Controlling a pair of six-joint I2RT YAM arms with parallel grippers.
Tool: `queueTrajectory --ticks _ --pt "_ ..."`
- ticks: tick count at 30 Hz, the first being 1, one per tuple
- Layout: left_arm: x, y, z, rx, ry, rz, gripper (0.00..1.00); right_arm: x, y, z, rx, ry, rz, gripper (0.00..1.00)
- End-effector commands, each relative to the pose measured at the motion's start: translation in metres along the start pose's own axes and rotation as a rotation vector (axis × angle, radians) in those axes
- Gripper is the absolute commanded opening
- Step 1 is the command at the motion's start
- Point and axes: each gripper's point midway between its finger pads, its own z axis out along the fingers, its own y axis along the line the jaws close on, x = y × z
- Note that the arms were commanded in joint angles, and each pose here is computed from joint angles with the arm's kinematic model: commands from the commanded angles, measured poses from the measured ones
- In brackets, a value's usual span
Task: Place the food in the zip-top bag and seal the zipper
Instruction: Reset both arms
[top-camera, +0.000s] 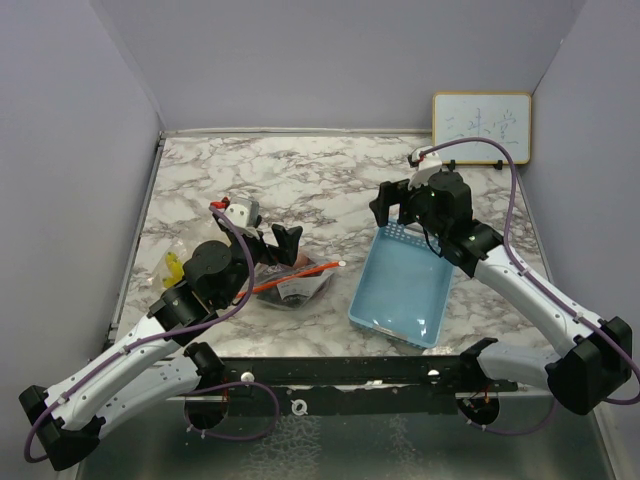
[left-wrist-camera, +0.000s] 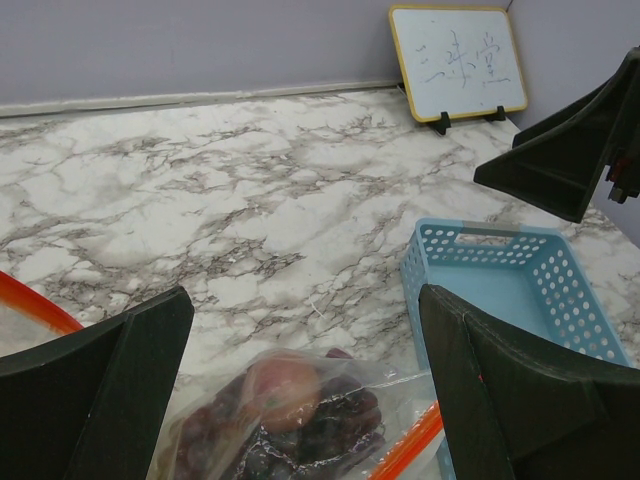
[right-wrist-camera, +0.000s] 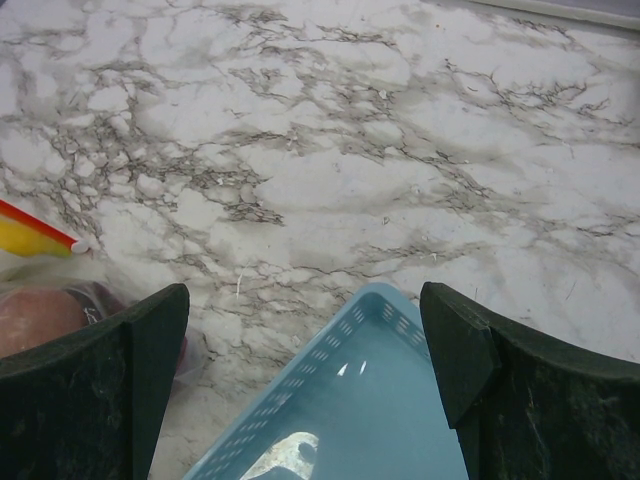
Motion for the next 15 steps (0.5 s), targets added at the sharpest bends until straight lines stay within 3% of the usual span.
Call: queueTrajectory --ticks 1,15 --pt "-0.0057 -0.0002 -0.0022 0.007 -0.020 -0.006 0.99 -0.0047 -0.0018 -0.0010 0.009 -0.021 -0.001 0.99" --pt "-0.0044 0.0010 -0.0027 0.003 -0.021 -0.006 0.99 -0.0034 -0.0013 -0.0002 0.005 -0.017 -0.001 0.99"
